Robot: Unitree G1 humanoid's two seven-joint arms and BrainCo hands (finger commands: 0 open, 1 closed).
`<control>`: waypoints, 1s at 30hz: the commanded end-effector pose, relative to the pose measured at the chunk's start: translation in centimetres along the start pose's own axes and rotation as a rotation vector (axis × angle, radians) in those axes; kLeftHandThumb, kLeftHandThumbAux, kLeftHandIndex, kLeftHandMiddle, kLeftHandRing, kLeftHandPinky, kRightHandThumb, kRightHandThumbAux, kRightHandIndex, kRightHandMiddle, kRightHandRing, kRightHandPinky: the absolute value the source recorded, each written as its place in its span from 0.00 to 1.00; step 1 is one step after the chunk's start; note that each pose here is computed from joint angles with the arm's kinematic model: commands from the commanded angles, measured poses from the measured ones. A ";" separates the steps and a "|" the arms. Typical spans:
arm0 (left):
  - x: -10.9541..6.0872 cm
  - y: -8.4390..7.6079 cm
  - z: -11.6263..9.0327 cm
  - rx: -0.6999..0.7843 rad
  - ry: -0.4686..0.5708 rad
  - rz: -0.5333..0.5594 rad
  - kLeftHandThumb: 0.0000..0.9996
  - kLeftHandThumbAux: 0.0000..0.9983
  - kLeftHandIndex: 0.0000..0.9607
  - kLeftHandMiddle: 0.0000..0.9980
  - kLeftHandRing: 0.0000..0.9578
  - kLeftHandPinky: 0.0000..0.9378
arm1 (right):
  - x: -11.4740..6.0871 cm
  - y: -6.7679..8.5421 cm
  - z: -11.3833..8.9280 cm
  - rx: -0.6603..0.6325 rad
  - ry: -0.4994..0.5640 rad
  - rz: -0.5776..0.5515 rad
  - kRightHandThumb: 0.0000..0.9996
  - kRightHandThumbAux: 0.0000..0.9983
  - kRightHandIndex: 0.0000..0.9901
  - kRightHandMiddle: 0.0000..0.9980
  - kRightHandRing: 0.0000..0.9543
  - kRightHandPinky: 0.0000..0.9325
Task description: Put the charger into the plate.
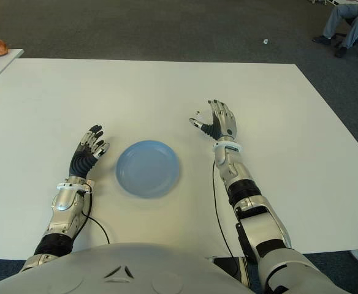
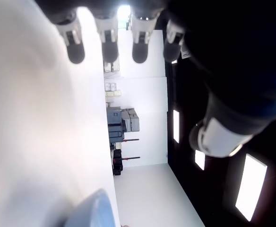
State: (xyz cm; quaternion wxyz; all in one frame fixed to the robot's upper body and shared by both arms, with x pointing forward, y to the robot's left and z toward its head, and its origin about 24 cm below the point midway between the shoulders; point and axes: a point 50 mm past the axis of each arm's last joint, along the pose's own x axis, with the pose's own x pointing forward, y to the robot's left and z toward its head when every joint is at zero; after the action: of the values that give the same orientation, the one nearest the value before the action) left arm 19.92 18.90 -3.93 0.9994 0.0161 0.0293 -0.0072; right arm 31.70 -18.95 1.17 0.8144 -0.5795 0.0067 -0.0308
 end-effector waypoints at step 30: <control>-3.3 -0.4 -3.1 -0.031 0.190 -0.007 0.01 0.66 0.01 0.06 0.05 0.06 | 1.0 2.1 0.0 -0.101 0.091 0.152 0.26 0.24 0.00 0.00 0.00 0.00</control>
State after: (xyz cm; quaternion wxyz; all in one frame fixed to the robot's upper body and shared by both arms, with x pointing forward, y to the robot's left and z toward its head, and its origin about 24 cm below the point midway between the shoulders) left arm 19.33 18.79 -3.82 0.9995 0.0152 0.0279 -0.0092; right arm 32.91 -18.58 -0.35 0.7808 -0.6199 0.0785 0.0026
